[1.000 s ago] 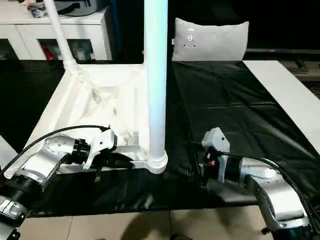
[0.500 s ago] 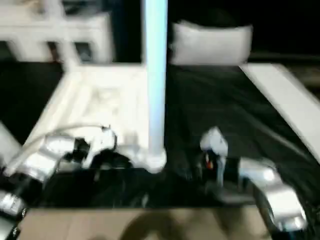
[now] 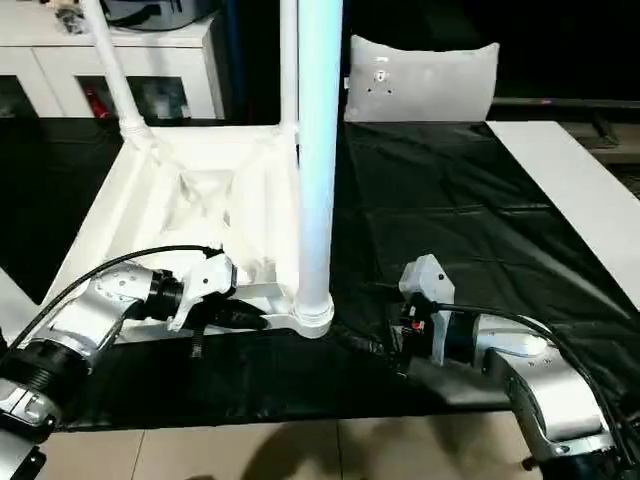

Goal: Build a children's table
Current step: Rotate leg to tighten

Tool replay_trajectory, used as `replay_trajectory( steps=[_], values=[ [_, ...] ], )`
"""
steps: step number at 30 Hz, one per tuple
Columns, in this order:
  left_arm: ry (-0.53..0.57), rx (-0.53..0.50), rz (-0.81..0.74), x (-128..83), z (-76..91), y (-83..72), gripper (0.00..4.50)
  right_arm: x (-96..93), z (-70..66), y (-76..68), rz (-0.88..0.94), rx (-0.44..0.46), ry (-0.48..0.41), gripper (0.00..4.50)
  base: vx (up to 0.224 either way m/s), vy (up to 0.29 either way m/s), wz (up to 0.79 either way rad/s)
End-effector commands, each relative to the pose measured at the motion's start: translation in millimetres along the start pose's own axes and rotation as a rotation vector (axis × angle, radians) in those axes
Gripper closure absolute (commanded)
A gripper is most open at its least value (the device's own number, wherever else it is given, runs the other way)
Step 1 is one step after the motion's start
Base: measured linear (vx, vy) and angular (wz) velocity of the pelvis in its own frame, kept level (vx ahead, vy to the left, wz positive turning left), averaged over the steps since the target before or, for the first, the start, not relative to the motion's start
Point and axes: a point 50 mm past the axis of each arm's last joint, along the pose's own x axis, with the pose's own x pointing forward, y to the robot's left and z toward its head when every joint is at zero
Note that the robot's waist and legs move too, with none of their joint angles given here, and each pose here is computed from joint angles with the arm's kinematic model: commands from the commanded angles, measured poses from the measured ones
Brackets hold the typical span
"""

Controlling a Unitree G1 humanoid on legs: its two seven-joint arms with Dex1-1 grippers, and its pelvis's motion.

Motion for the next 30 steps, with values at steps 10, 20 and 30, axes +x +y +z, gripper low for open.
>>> replay_trajectory(
  steps=[10, 20, 30],
  values=[
    [0.044, 0.047, 0.055, -7.0, 4.3, 11.1, 4.47, 4.2, 6.6, -0.4, 0.008, -0.020, -0.013, 0.00, 0.000, 0.000, 0.00],
    [0.008, 0.017, 0.113, -7.0, 13.2, 17.5, 4.47, 6.0, 5.0, -0.2, 0.008, -0.018, -0.008, 0.00, 0.000, 0.000, 0.00],
    [0.029, -0.021, 0.089, -5.5, 9.8, 13.9, 3.45, 4.8, 2.5, -1.4, -0.002, -0.018, -0.005, 0.00, 0.000, 0.000, 0.00]
  ],
)
